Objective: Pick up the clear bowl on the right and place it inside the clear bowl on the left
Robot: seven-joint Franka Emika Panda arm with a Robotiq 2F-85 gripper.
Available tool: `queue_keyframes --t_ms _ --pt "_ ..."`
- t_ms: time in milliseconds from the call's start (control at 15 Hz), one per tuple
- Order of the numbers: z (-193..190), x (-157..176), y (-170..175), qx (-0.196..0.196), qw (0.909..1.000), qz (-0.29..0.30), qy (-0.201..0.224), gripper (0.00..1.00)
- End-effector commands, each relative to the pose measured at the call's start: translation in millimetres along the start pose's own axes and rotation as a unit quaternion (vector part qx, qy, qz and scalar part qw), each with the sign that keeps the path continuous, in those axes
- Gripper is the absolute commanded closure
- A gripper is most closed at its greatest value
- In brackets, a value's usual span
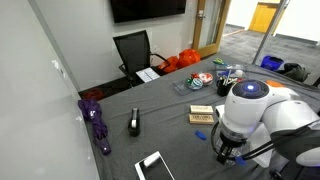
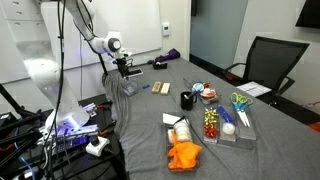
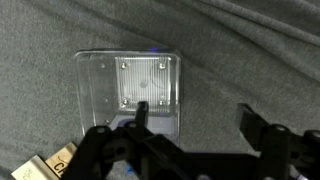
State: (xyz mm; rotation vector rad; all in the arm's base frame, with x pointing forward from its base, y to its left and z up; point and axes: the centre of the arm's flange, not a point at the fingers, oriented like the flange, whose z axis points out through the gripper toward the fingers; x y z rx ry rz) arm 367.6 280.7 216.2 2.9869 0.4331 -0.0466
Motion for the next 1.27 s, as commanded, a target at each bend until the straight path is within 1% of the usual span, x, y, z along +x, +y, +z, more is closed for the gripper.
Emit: queue_keyframes --t_ms 0,333,533,667,1200 --pt "-2.5 2.9 4.1 -0.001 0.9999 -0.006 -0.008 0.00" --pt "-12.2 4.5 16.2 0.016 0.9998 -0.006 -0.012 0.00" --pt "-17.3 3.1 27.5 0.041 0.9991 -0.006 -0.014 0.00" --pt "-21.5 4.0 34.1 0.050 0.9986 -0.006 -0.016 0.00" --pt "-65.4 -1.8 44.6 0.071 0.9973 -0.021 -0.002 0.00"
